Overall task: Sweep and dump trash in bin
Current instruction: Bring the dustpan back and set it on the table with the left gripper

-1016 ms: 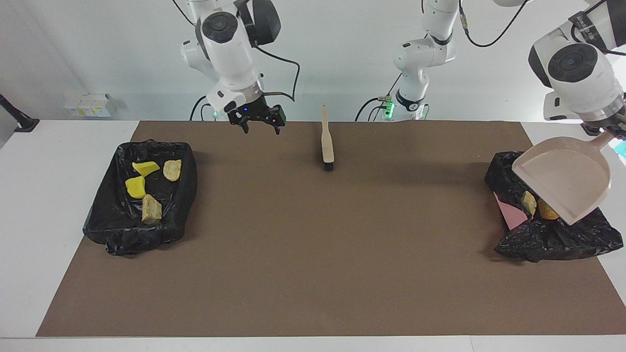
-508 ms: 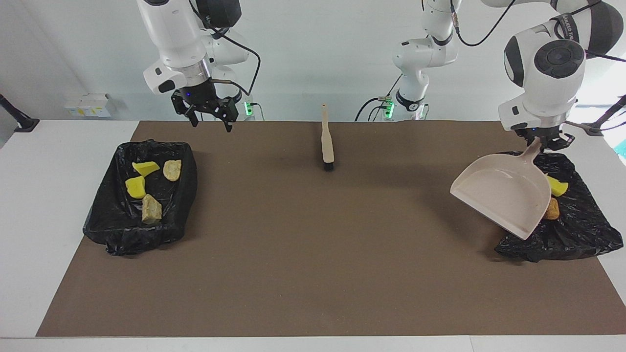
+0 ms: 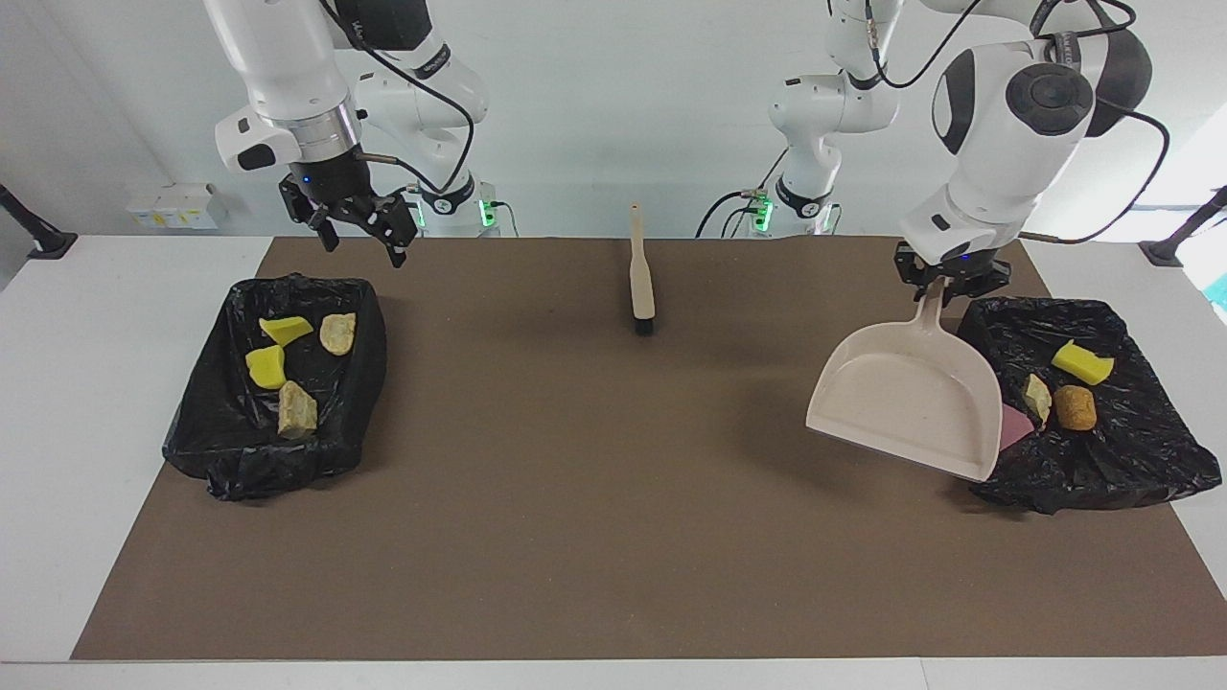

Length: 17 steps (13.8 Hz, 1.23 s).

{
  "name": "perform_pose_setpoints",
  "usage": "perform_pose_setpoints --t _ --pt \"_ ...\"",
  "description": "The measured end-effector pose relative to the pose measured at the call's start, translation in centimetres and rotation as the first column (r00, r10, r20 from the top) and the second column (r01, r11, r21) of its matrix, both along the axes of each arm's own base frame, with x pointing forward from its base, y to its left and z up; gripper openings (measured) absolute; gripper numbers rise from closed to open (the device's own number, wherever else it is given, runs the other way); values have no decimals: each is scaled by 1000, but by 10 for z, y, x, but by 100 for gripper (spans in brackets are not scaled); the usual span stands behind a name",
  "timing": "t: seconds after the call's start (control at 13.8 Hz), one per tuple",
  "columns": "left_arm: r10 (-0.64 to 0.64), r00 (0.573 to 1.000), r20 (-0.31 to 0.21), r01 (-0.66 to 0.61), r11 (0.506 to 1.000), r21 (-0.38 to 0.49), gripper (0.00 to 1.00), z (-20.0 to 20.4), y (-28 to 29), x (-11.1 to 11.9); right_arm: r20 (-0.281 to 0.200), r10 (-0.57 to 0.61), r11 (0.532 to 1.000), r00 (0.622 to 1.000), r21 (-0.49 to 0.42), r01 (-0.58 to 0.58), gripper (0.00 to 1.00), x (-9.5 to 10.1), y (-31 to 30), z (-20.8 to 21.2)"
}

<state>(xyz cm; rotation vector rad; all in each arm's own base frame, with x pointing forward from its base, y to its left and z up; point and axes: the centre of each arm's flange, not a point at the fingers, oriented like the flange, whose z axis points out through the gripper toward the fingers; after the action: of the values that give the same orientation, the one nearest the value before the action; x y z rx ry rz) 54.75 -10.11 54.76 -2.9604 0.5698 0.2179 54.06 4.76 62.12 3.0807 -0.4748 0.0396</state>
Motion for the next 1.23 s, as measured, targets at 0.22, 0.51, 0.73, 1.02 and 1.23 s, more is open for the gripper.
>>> perform_pose_setpoints --t 0.22,0.51,0.73,1.02,1.23 --pt "131 991 36 -129 990 -56 31 1 -62 -11 7 -26 1000 1000 1 26 100 3 -14 3" --pt "232 971 63 -221 964 -145 31 -11 -143 -23 5 -40 999 999 0 40 100 3 -25 5" --pt "283 956 78 -265 946 -188 31 -56 -209 -23 1 21 1000 1000 -1 -21 100 3 -39 5" --pt "318 945 72 -296 930 -220 31 -134 -275 -23 -13 33 999 999 -1 -33 100 2 -44 4" --pt "321 944 73 -297 927 -231 31 -166 -298 -30 -14 36 999 999 -1 -36 100 2 -42 4"
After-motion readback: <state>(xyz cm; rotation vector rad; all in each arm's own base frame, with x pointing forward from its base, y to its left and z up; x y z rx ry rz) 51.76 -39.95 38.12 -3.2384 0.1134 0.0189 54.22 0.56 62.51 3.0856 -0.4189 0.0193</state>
